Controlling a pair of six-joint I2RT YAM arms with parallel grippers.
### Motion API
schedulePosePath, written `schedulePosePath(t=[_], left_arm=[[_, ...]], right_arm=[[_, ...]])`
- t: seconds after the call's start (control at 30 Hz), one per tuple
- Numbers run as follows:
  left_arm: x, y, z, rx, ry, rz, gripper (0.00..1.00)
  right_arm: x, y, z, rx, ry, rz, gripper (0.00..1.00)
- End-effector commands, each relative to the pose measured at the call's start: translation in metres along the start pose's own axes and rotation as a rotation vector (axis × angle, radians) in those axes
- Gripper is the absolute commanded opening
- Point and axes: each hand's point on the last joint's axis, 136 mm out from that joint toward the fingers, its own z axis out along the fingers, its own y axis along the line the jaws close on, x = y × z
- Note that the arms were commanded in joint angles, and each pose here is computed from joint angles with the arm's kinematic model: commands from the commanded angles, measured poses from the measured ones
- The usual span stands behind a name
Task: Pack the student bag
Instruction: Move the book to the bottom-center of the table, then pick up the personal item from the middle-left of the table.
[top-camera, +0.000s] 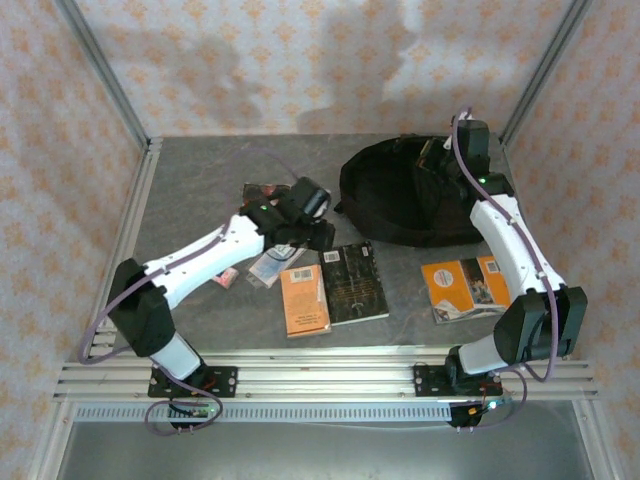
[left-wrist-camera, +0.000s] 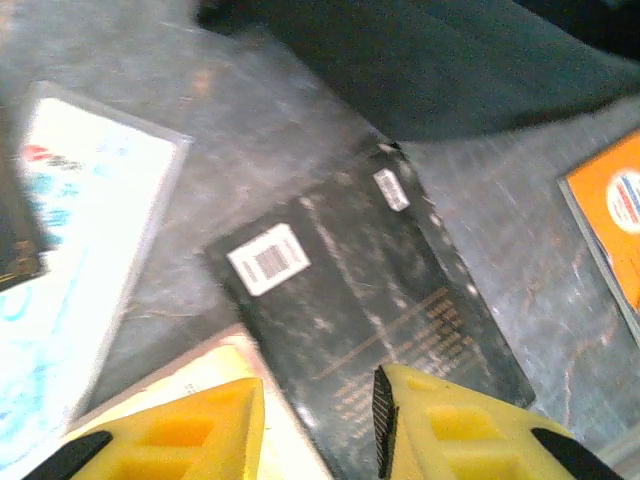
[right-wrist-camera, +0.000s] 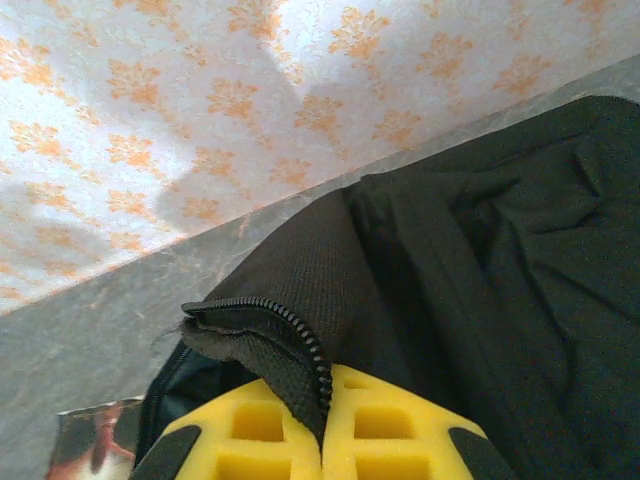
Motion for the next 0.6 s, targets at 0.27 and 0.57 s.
schedulePosePath(t=[0.27, 0.57], left_arm=[[0.004, 0.113, -0.021, -0.179, -0.037, -0.337, 0.50], [0.027, 0.217, -0.035, -0.369, -0.051, -0.650, 0.67]], right_arm=[[-0.063, -0.041, -0.020, 0.259, -0.198, 0.007, 0.00], [-0.067, -0.026, -0.013, 0.198, -0.174, 0.036, 0.00]])
